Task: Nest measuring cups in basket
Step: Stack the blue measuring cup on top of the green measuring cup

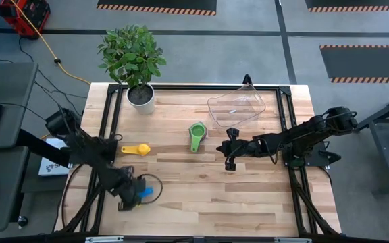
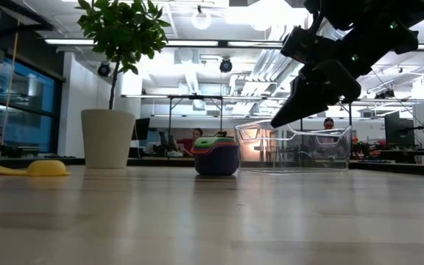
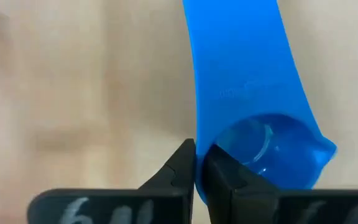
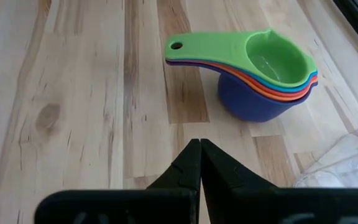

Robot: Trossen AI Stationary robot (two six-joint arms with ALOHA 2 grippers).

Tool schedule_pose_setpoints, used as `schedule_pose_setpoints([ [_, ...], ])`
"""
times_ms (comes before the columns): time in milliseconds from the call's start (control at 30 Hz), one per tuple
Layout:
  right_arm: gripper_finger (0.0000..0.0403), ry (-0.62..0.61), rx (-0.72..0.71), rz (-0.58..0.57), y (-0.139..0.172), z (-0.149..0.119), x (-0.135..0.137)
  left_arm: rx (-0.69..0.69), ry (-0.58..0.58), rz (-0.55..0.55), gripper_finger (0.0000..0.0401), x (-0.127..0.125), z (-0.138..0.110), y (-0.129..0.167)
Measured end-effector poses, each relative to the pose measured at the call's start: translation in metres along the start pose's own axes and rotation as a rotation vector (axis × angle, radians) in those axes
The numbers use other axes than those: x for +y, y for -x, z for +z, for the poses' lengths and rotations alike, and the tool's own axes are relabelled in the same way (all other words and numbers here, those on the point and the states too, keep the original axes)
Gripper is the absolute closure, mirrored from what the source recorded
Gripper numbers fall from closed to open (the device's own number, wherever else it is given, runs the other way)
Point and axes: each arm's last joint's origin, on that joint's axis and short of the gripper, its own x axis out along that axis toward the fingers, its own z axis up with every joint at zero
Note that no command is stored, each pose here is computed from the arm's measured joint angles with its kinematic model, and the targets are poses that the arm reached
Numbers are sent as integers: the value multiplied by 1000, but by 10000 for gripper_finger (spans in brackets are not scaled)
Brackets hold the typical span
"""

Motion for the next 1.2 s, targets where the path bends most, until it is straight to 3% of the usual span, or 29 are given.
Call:
schedule_pose_setpoints([
  [133,402,44,-12,3,0,1,0,-75,-152,108,395,21,26,27],
  [333,402,159,-75,54,0,7,2,-197,-413,384,397,59,87,83],
  [467,402,144,-151,77,0,15,0,-226,-509,552,398,89,126,103],
  [633,402,52,-177,96,1,18,0,-287,-431,710,399,119,153,112],
  [833,378,-90,-250,103,2,25,-1,-602,-118,741,400,126,172,124],
  [900,357,-102,-300,90,4,30,-1,-720,-128,695,400,119,177,123],
  [967,332,-120,-355,74,6,35,0,-755,-175,684,400,113,177,117],
  [1200,245,-263,-592,12,17,56,-6,-736,-111,822,400,106,167,101],
])
